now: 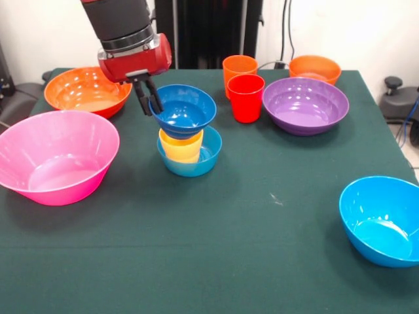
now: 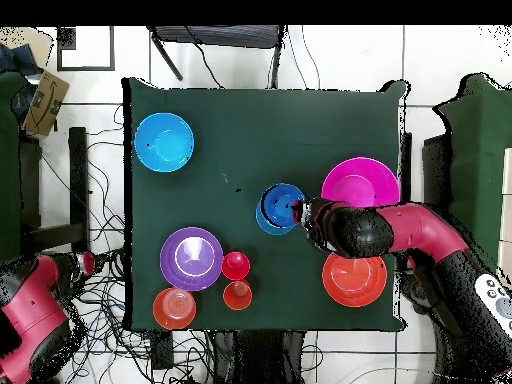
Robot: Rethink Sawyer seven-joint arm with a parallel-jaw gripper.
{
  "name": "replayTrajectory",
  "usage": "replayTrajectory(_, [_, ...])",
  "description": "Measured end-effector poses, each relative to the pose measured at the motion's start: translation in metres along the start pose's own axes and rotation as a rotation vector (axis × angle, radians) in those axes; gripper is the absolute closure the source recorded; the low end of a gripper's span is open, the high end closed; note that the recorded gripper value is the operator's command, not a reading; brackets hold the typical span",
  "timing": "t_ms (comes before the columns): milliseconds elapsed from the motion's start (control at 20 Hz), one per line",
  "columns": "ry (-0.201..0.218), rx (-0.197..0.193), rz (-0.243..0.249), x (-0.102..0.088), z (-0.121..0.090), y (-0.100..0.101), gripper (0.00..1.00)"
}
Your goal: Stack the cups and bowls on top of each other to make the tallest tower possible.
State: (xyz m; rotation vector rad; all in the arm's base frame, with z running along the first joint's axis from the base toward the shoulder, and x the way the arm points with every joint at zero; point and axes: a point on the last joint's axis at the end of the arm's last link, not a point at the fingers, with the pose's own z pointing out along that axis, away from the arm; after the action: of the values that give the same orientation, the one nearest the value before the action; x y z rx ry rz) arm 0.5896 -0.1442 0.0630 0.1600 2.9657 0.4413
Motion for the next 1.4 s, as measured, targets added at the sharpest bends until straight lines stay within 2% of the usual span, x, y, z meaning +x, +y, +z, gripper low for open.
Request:
replayTrajectory(500, [0.009, -0.027, -0.001, 0.007, 0.007, -0.008, 1.0])
replayTrajectory(1400, [0.007, -0.027, -0.003, 0.009, 0.007, -0.014, 1.0])
